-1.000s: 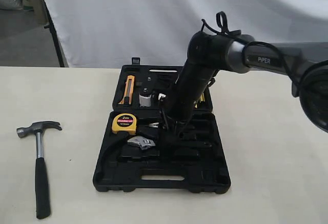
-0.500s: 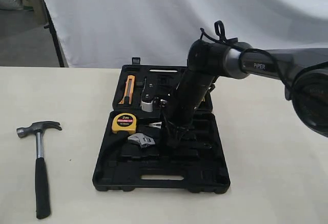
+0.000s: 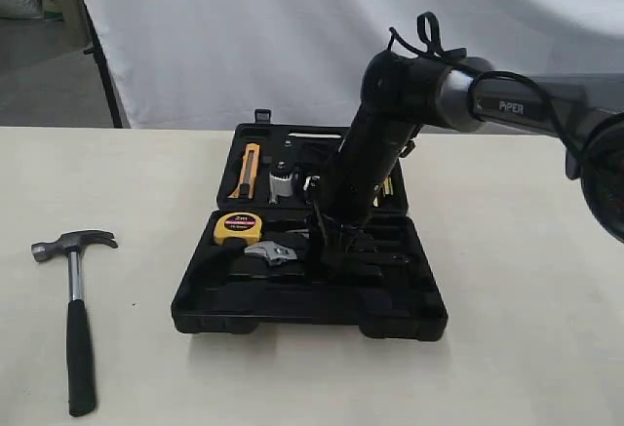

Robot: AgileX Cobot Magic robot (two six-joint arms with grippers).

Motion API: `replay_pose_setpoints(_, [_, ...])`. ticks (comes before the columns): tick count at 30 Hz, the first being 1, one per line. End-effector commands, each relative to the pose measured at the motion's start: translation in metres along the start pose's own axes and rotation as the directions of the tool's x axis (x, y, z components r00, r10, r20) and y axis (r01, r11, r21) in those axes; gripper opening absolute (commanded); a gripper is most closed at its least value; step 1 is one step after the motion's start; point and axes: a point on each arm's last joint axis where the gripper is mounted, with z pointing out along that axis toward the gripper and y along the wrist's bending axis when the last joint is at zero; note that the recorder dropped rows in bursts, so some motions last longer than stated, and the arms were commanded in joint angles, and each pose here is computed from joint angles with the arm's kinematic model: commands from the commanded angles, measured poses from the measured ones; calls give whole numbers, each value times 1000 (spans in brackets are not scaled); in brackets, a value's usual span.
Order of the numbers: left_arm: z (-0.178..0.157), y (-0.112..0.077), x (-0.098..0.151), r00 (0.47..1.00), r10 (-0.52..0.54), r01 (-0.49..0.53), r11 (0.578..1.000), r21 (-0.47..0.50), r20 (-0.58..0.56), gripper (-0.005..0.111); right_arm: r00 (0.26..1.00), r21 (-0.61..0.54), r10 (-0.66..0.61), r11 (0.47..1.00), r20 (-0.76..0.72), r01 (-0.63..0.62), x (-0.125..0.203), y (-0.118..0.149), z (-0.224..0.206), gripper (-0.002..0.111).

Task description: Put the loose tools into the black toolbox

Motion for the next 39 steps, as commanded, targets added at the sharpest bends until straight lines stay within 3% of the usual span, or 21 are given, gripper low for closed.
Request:
replay_pose_setpoints(1, [0, 0, 0, 1000, -7, 7, 1000, 7, 2, 1, 1000, 9, 21, 1000, 10, -21, -1, 1, -9, 0])
replay_pose_setpoints(15, [0, 0, 0, 1000, -7, 7, 1000, 7, 2, 1, 967, 75, -33, 996, -254, 54, -11, 15, 46, 0])
replay_pose_setpoints(19, [0, 0, 0, 1000, -7, 7, 1000, 7, 2, 1, 958, 135, -29, 988, -287, 70, -16, 16, 50, 0])
replay_pose_setpoints(28, [0, 0, 0, 1000, -7, 7, 1000, 7, 2, 1, 960, 146, 0, 988, -282, 43, -17, 16, 51, 1])
replay_pose_setpoints(32, [0, 0, 0, 1000, -7, 7, 1000, 7, 2, 1, 961, 151, 6, 988, -277, 37, -17, 16, 51, 27])
replay_pose_setpoints(36, [0, 0, 0, 1000, -7, 7, 1000, 7, 2, 1, 960, 143, 3, 989, -279, 39, -17, 17, 51, 64])
replay_pose_setpoints(39, [0, 0, 0, 1000, -7, 7, 1000, 7, 2, 1, 962, 150, -1, 988, -272, 44, -19, 17, 44, 76])
